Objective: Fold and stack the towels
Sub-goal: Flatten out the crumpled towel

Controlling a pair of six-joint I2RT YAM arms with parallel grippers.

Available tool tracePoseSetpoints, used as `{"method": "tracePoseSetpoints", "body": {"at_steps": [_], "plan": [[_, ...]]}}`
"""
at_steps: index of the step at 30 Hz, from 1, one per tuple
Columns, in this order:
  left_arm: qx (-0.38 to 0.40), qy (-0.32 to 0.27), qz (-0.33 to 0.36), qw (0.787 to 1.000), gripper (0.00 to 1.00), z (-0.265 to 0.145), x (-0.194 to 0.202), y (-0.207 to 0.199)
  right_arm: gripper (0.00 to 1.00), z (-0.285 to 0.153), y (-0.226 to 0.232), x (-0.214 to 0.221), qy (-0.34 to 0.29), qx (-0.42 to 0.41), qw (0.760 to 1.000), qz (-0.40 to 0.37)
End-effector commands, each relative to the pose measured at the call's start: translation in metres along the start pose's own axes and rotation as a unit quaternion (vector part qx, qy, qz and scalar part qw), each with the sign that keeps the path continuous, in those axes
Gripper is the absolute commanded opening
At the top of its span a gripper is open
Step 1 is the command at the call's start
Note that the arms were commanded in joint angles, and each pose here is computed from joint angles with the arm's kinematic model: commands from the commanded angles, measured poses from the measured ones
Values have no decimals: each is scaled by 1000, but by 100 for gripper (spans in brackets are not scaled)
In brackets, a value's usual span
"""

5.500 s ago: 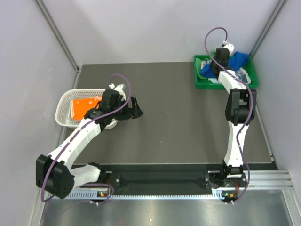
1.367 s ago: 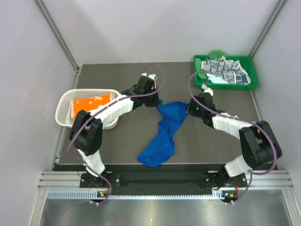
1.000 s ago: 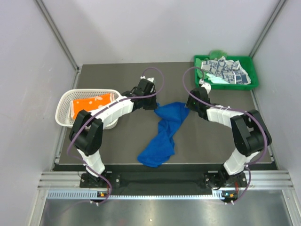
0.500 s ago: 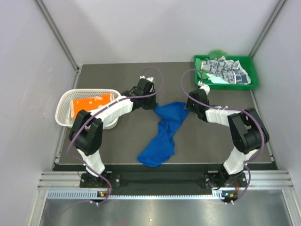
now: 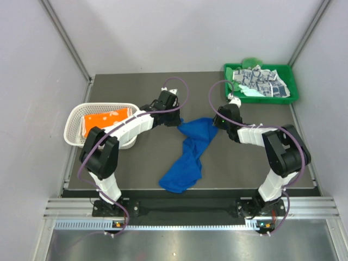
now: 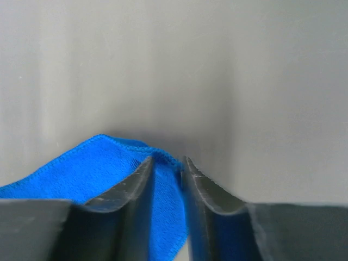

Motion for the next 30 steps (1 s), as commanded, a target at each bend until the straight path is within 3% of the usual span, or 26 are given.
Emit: {"method": "tracePoseSetpoints", "body": {"at_steps": [1, 5, 14, 23, 30], "plan": [[13, -19, 0, 1000, 0, -4, -12, -6, 25, 9, 16, -17, -31, -37, 999, 4], [12, -24, -1, 1000, 0, -6, -15, -5, 2, 7, 19, -25, -35, -44, 998, 2], [13, -68, 29, 997, 0, -52, -41, -18, 0, -57, 26, -93, -99, -37, 994, -23], [86, -165, 99, 978, 0, -178, -78, -60, 0, -196, 52, -197, -247, -91, 963, -66], [217, -282, 171, 919, 0, -318, -96, -105, 0, -330, 65, -257, -373, -156, 910, -90]]}}
Point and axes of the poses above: each gripper's point midway between its finger pads, its own z axis out along the fingers, its own y axis along the line the jaws close on, x = y × z, the point moved 3 cm from there along -z, back along the fingers, and after that the axes turned 9 degrees about -z, right-handed, at the moved point
